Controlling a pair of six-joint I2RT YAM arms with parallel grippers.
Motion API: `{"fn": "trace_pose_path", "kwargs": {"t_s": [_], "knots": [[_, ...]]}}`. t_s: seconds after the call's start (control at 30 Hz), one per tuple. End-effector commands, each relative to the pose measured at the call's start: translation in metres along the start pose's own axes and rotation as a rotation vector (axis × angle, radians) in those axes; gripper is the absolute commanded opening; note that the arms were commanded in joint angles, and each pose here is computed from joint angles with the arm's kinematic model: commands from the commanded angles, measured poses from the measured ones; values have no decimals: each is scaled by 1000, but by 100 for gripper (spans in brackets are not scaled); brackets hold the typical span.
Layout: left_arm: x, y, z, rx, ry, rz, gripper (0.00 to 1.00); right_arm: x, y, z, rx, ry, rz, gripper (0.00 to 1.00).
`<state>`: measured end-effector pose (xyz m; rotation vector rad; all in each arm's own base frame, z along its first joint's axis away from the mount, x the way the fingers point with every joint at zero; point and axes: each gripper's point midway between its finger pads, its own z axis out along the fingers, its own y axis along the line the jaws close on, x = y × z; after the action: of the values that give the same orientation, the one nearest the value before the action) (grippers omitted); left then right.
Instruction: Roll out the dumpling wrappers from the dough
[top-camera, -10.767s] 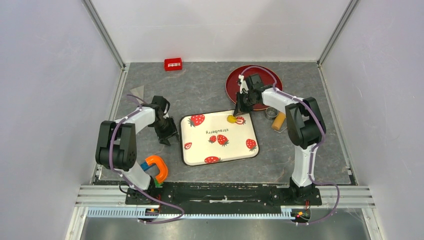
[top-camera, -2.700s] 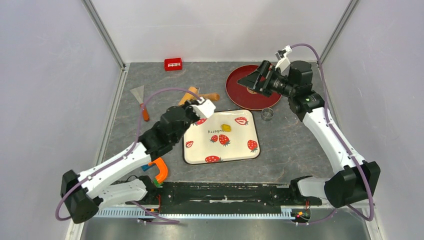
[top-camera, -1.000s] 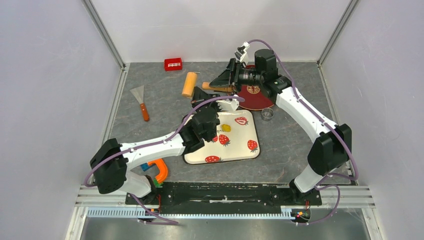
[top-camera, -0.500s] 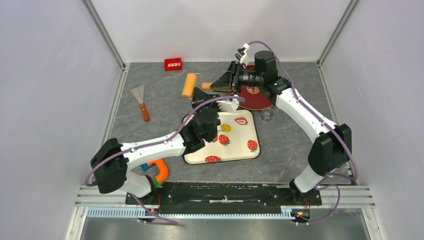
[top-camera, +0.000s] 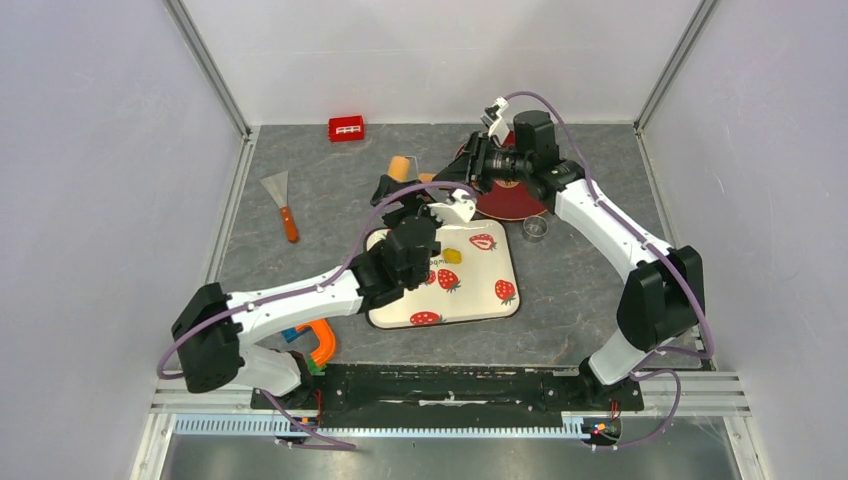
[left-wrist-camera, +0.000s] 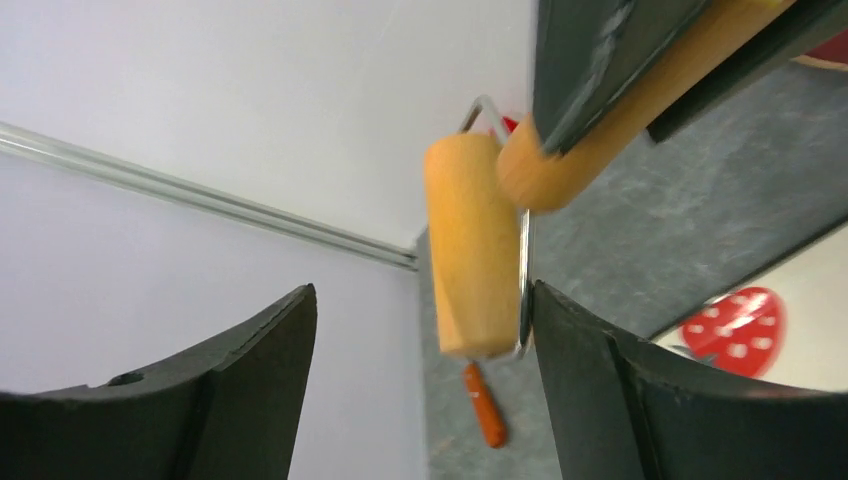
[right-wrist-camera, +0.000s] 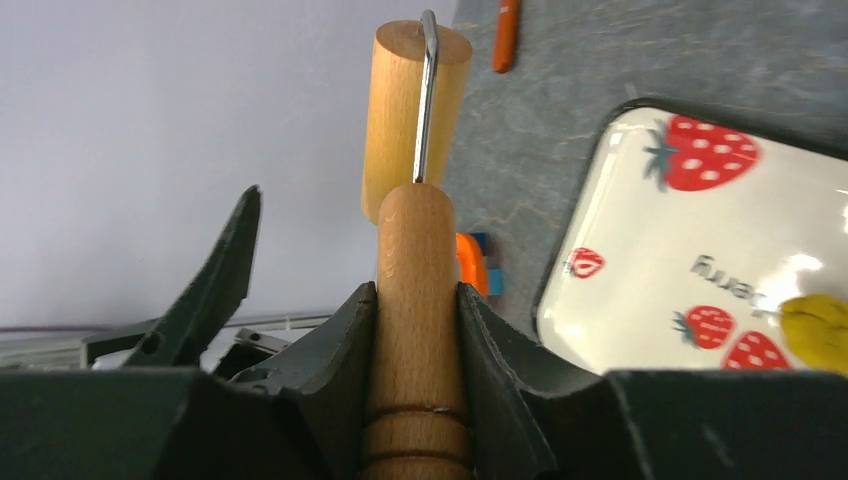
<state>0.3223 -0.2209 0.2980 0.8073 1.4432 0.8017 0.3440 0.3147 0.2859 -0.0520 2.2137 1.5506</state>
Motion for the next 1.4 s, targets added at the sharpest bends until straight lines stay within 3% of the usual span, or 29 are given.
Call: {"fn": "trace_pose_path", "kwargs": {"t_s": [0.0,0.3,0.5,0.67,0.77,0.83,0.93,1.1,1.2,1.37], "knots": [[9,-14,-17,108,24,-385,82,-21,-7,-28,40,-91,-121,0],[25,-119,-79,615,187,-848,81,-14,-66,-70,245,-50,-241,0],[26,-182,-121,923,412,-852,84,-7,-80,-92,312,-19,-321,0],[11,-211,-140,1150,508,-817,87,-3,-81,-97,322,-8,-339,0],[-5,-222,-147,1355,551,-907,87,-4,-82,-99,332,-8,-341,0],[-8,-222,-136,1422,604,-1045,86,-4,-83,-100,344,-3,-344,0],[0,-212,-110,1428,664,-1281,83,-5,-84,-103,371,0,-357,0],[31,-175,-65,1323,605,-1621,83,-7,-84,-107,389,3,-384,0],[61,-157,-50,1216,620,-1692,83,-7,-84,-107,393,7,-388,0],[120,-133,-42,1006,704,-1679,83,-6,-86,-102,377,29,-384,0]]}}
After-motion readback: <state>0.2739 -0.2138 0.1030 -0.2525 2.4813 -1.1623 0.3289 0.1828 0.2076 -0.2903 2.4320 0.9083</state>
